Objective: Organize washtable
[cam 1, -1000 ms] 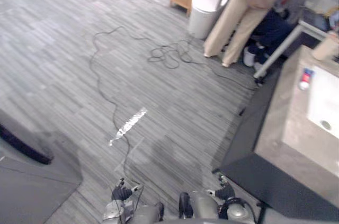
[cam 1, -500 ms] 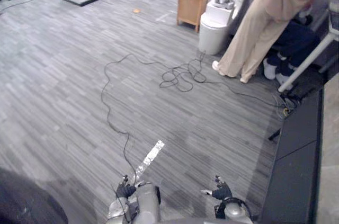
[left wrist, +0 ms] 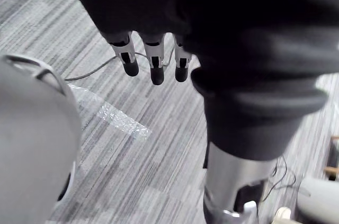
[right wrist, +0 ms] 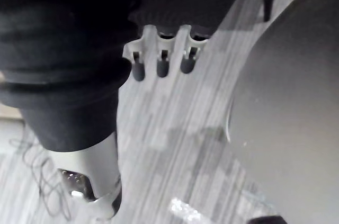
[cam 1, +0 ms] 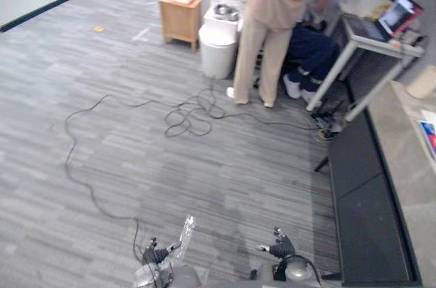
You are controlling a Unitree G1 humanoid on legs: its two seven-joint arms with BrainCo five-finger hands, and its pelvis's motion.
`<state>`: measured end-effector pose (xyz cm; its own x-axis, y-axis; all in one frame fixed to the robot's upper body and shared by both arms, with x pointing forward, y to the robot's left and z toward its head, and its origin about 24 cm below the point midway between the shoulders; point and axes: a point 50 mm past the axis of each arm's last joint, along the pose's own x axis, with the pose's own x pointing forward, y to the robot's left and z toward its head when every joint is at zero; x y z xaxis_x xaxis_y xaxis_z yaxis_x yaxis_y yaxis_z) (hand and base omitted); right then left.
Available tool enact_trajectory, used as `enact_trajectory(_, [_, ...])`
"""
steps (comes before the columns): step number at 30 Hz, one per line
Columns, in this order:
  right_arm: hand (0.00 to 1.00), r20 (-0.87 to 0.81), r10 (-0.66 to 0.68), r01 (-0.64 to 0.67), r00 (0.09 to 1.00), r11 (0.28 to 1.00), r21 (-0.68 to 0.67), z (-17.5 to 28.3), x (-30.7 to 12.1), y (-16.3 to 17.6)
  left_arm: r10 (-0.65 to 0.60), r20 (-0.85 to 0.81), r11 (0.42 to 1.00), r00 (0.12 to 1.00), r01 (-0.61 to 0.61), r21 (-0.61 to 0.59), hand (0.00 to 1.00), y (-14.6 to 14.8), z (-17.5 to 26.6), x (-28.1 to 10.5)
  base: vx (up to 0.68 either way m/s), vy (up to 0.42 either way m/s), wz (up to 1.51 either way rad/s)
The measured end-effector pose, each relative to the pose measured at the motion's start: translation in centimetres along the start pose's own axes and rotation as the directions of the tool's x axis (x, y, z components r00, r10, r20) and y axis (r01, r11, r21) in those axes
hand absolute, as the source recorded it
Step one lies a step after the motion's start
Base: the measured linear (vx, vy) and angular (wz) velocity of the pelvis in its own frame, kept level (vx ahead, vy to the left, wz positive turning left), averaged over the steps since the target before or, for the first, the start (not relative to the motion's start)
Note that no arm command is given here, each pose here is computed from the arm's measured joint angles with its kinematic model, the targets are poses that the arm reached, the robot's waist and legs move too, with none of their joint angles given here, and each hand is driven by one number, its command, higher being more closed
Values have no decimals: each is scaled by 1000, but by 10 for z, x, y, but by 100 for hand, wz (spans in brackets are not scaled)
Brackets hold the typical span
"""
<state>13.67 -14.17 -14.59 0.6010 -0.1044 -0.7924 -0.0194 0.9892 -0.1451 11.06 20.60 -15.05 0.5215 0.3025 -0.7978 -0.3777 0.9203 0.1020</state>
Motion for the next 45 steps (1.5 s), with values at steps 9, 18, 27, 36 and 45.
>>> enact_trajectory(9, [0,-3,-51,51,999,997,50,-3,0,-14,-7,-20,999,1000,8,45,0,1,-8,-3,304,-100,-22])
enact_trajectory(18, [0,-35,-63,65,997,996,67,-10,-2,-19,-28,60,1000,998,28,-6,0,-10,7,-4,443,145,-133])
enact_trajectory(27, [0,-40,-27,29,999,999,28,-13,-5,-5,5,42,998,999,-2,-63,0,-3,4,-4,457,387,-102])
enact_trajectory(36, [0,13,-33,33,999,999,33,1,-2,-7,-4,-16,999,1000,3,-43,0,-5,-5,-3,250,111,-80])
enact_trajectory(45, [0,-7,-79,79,997,994,69,-1,0,-17,-42,-14,999,999,41,-35,0,-18,-5,-5,329,-61,-51])
